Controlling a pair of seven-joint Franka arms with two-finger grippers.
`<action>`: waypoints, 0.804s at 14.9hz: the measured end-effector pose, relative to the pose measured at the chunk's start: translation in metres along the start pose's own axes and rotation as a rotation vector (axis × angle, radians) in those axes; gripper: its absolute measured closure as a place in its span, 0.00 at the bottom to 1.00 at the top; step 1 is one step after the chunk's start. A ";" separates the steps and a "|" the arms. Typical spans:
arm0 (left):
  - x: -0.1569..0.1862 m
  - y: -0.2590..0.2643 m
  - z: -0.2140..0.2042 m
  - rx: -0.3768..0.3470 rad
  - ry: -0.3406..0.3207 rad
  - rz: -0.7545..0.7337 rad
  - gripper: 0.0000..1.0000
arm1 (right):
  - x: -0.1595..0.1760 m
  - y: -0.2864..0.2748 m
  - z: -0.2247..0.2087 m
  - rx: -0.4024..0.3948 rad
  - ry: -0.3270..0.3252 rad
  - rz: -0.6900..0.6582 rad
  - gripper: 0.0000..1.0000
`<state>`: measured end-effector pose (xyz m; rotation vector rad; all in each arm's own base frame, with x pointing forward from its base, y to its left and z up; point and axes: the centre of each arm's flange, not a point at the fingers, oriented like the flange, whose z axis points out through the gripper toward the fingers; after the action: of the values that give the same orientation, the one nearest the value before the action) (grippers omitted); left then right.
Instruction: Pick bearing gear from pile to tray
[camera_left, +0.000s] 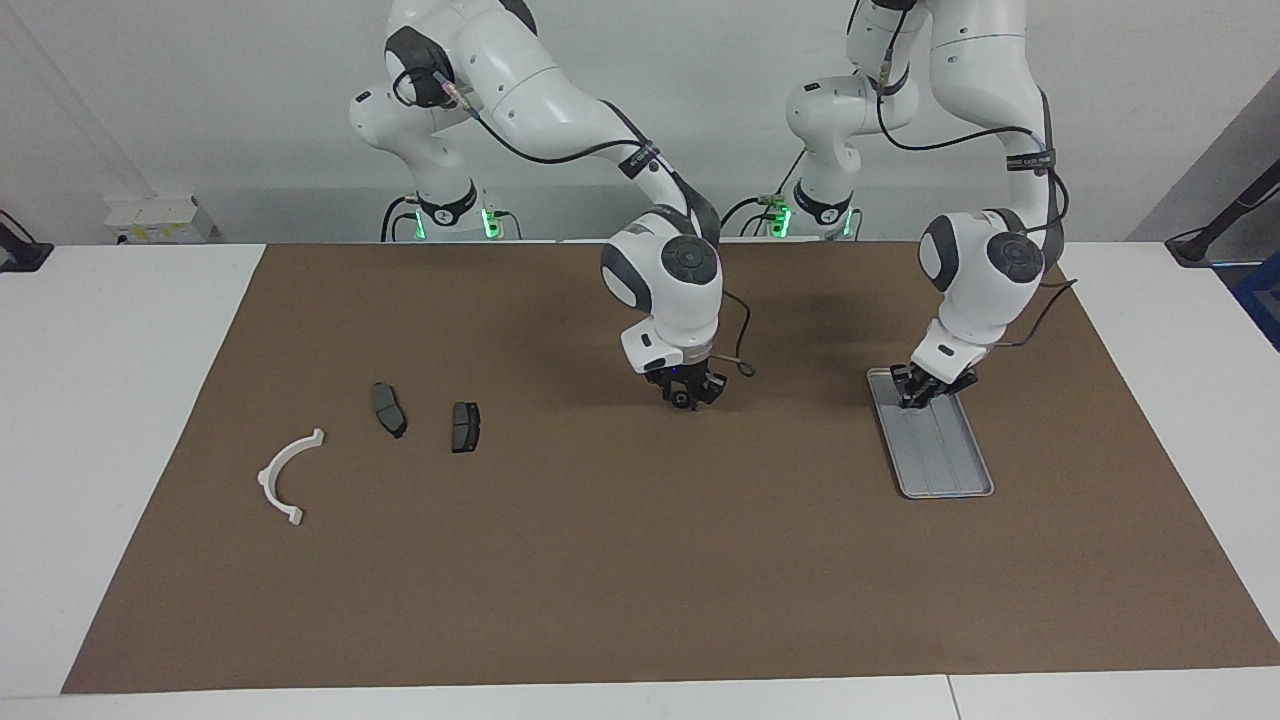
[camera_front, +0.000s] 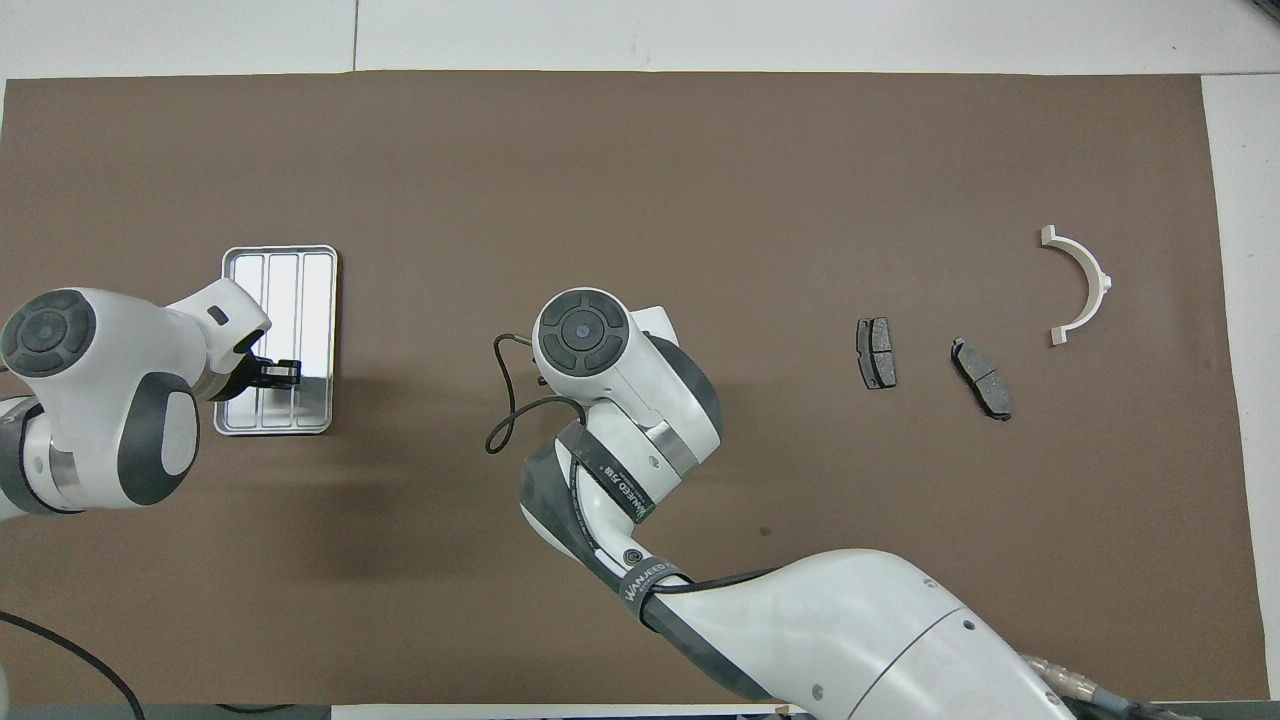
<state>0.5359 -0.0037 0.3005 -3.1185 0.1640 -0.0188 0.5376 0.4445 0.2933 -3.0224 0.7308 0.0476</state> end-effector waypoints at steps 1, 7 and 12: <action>0.000 0.001 -0.001 0.000 -0.007 0.002 0.61 | 0.006 0.001 -0.003 0.003 0.006 0.006 0.28; 0.050 0.031 -0.151 -0.008 -0.060 -0.026 0.10 | 0.102 0.052 -0.085 0.054 0.063 0.034 0.00; 0.035 0.235 -0.178 -0.027 0.008 -0.163 0.00 | 0.180 0.128 -0.138 0.042 0.085 -0.116 0.00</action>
<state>0.5438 -0.2447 0.4741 -3.1500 -0.0901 -0.0311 0.6423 0.2437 0.4211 -3.0355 0.5525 -0.0984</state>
